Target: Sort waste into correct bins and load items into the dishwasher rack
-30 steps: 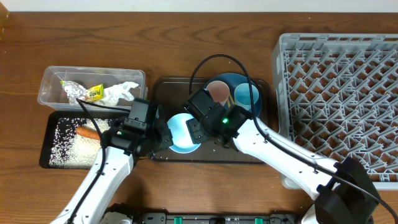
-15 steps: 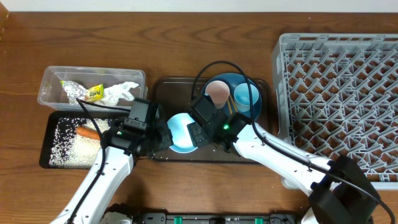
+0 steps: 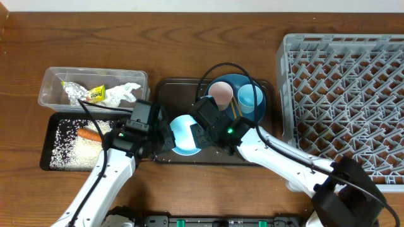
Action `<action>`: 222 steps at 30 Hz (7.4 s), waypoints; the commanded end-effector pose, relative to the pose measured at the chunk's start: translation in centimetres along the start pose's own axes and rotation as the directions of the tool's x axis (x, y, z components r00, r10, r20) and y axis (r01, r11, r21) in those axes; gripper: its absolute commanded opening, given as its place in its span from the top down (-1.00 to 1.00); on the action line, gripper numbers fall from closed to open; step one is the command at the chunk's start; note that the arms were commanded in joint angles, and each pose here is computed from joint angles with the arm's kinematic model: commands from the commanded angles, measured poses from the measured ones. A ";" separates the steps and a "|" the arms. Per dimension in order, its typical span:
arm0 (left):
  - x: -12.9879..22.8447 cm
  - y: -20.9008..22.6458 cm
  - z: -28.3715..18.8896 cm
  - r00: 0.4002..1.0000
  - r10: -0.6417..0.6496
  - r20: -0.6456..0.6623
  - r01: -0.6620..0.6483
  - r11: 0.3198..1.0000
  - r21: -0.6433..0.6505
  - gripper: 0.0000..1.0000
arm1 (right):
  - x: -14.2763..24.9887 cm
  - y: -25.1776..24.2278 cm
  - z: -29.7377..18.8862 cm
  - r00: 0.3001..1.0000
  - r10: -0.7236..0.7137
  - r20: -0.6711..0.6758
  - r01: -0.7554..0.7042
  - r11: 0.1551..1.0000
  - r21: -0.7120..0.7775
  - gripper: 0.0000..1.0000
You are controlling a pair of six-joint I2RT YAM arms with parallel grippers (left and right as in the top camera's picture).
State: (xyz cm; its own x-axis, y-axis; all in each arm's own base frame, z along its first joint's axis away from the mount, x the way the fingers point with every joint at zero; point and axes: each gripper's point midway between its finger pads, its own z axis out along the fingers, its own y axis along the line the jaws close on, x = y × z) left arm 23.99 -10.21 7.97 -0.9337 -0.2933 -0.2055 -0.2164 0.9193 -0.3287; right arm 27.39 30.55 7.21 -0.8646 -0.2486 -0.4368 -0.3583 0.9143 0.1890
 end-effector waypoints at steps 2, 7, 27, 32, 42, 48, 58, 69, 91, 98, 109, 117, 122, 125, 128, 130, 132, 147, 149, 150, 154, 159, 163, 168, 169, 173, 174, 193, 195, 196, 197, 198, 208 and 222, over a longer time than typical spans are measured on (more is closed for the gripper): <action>0.1 0.0 -0.1 1.000 0.012 0.004 -0.012 1.000 0.001 0.88 | -0.3 -0.4 -0.1 0.999 0.032 0.015 -0.032 0.999 0.011 0.00; 0.1 0.0 -0.1 1.000 0.012 0.004 -0.012 1.000 0.001 0.88 | -0.7 -0.2 -0.1 0.998 0.048 0.030 -0.048 0.999 0.001 0.16; 0.0 0.0 -0.1 1.000 0.013 0.007 -0.013 1.000 0.003 0.87 | -0.4 -0.4 0.0 0.998 0.057 0.025 -0.057 0.998 0.005 0.89; 0.0 0.0 -0.1 1.000 0.013 0.006 -0.013 1.000 0.003 0.88 | -0.5 -0.6 0.0 0.998 0.058 0.033 -0.058 0.998 0.015 0.98; 0.0 -0.6 -0.1 0.999 0.053 0.003 -0.053 0.998 0.035 0.81 | -0.9 -1.6 0.0 0.997 0.053 0.063 -0.057 0.996 0.070 0.97; -0.1 -0.7 -0.1 0.998 0.061 0.009 -0.061 0.997 0.038 0.66 | -1.2 -2.1 0.0 0.996 0.059 0.069 -0.064 0.994 0.083 0.98; -0.2 -0.9 -0.6 0.996 0.087 0.026 -0.089 0.995 0.046 0.31 | -2.5 -3.4 -0.5 0.990 0.073 0.117 -0.088 0.988 0.129 0.98; -1.3 0.4 -2.4 0.983 0.126 0.132 -0.123 0.992 -0.031 0.22 | -10.7 -10.8 -11.5 0.949 -0.017 0.314 -0.097 0.934 0.343 0.98; -1.3 0.4 -2.3 0.984 0.126 0.129 -0.122 0.992 -0.033 -0.18 | -9.1 -34.0 -34.2 0.967 -0.098 0.236 -0.219 0.156 0.963 0.97; -1.4 0.5 -2.1 0.985 0.125 0.123 -0.121 0.992 -0.036 -0.31 | -9.4 -38.7 -34.3 0.984 -0.023 0.176 -0.176 0.001 0.984 0.98; -1.4 0.4 -2.0 0.985 0.124 0.122 -0.121 0.992 -0.036 -0.33 | -12.1 -44.5 -28.2 1.000 0.015 0.004 -0.003 -0.080 0.997 0.98; -1.4 0.4 -2.0 0.985 0.124 0.123 -0.121 0.992 -0.036 -0.33 | -12.0 -47.0 -20.5 0.994 0.033 -0.108 0.110 -0.047 0.993 0.98; -1.4 0.4 -2.0 0.985 0.125 0.123 -0.121 0.992 -0.036 -0.33 | -11.2 -47.6 -16.8 0.982 0.048 -0.185 0.186 -0.021 0.982 0.97; -1.4 0.4 -2.0 0.985 0.125 0.123 -0.121 0.992 -0.036 -0.33 | -11.4 -47.0 -15.4 0.977 0.032 -0.213 0.213 -0.008 0.977 0.97; -1.4 0.4 -2.0 0.985 0.125 0.123 -0.121 0.992 -0.036 -0.33 | -12.1 -45.8 -14.5 0.975 0.002 -0.224 0.224 0.001 0.975 0.98; -1.4 0.4 -2.0 0.985 0.124 0.123 -0.121 0.992 -0.036 -0.33 | -12.5 -45.0 -14.2 0.974 -0.015 -0.227 0.227 0.004 0.974 0.98; -1.4 0.4 -2.0 0.985 0.125 0.123 -0.121 0.992 -0.036 -0.33 | -12.7 -44.5 -13.9 0.972 -0.025 -0.235 0.235 0.009 0.972 0.84; -1.4 0.5 -2.0 0.985 0.125 0.122 -0.121 0.992 -0.036 -0.33 | -13.2 -42.6 -13.6 0.943 -0.049 -0.330 0.331 0.011 0.943 -0.35; -1.4 0.5 -2.0 0.985 0.125 0.122 -0.121 0.992 -0.036 -0.33 | -13.4 -42.2 -13.8 0.944 -0.057 -0.325 0.326 0.011 0.945 -0.47; -1.4 0.5 -2.0 0.985 0.125 0.122 -0.121 0.992 -0.036 -0.33 | -13.6 -42.0 -13.8 0.944 -0.062 -0.325 0.326 0.011 0.945 -0.52; -1.4 0.5 -2.0 0.985 0.125 0.122 -0.121 0.992 -0.036 -0.33 | -13.6 -40.6 -12.9 0.928 -0.084 -0.363 0.366 0.026 0.930 -0.75; -1.4 0.5 -2.0 0.985 0.125 0.122 -0.121 0.992 -0.036 -0.33 | -13.0 -38.9 -11.0 0.908 -0.119 -0.402 0.412 0.079 0.908 -0.84; -1.4 0.5 -2.0 0.985 0.125 0.122 -0.121 0.992 -0.036 -0.33 | -12.0 -37.9 -9.6 0.901 -0.131 -0.414 0.430 0.131 0.893 -0.88; -1.4 0.5 -2.0 0.985 0.125 0.122 -0.121 0.992 -0.036 -0.33 | -11.2 -37.5 -9.6 0.917 -0.121 -0.381 0.398 0.175 0.901 -0.86; -1.4 0.5 -2.0 0.985 0.125 0.122 -0.121 0.992 -0.036 -0.33 | -11.2 -37.3 -9.7 0.920 -0.125 -0.372 0.390 0.190 0.901 -0.84; -1.4 0.5 -2.0 0.985 0.125 0.122 -0.121 0.992 -0.036 -0.33 | -11.6 -36.2 -11.3 0.949 -0.153 -0.274 0.308 0.280 0.909 -0.80; -1.4 0.5 -2.0 0.985 0.125 0.122 -0.121 0.992 -0.036 -0.33 | -11.8 -35.7 -11.8 0.957 -0.163 -0.238 0.279 0.312 0.908 -0.80; -1.4 0.5 -1.9 0.985 0.124 0.119 -0.121 0.992 -0.037 -0.32 | -2.9 -19.8 -18.8 0.988 0.149 0.034 -0.153 0.955 0.254 -0.28; -1.5 0.4 -1.9 0.985 0.125 0.121 -0.121 0.992 -0.036 -0.32 | -2.7 -19.9 -19.2 0.988 0.149 0.034 -0.153 0.953 0.263 -0.31; -1.5 0.4 -1.9 0.985 0.125 0.123 -0.121 0.992 -0.036 -0.32 | -2.7 -20.0 -19.2 0.988 0.149 0.039 -0.154 0.951 0.267 -0.32; -1.6 0.4 -1.9 0.984 0.125 0.125 -0.122 0.992 -0.034 -0.32 | -2.8 -20.0 -19.3 0.988 0.148 0.043 -0.154 0.951 0.267 -0.33; -1.6 0.3 -1.9 0.984 0.126 0.128 -0.122 0.992 -0.033 -0.32 | -2.8 -20.0 -19.3 0.988 0.148 0.044 -0.154 0.951 0.267 -0.33; -1.8 0.2 -1.9 0.983 0.126 0.135 -0.123 0.992 -0.030 -0.33 | -2.6 -16.4 -18.1 0.964 0.264 0.001 -0.264 0.963 0.059 0.06; -1.9 0.5 -1.9 0.982 0.127 0.143 -0.121 0.991 -0.049 -0.33 | -1.0 -10.4 -9.9 0.994 0.080 -0.080 -0.083 0.995 -0.046 0.87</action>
State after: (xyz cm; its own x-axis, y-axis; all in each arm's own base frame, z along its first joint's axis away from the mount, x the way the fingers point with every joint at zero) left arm 25.13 -9.18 10.39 -0.9036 -0.2146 -0.3709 -0.1073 0.9513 -0.2890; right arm 29.09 16.86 15.80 -0.9143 -0.1649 -0.3699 -0.2749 0.9234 0.2678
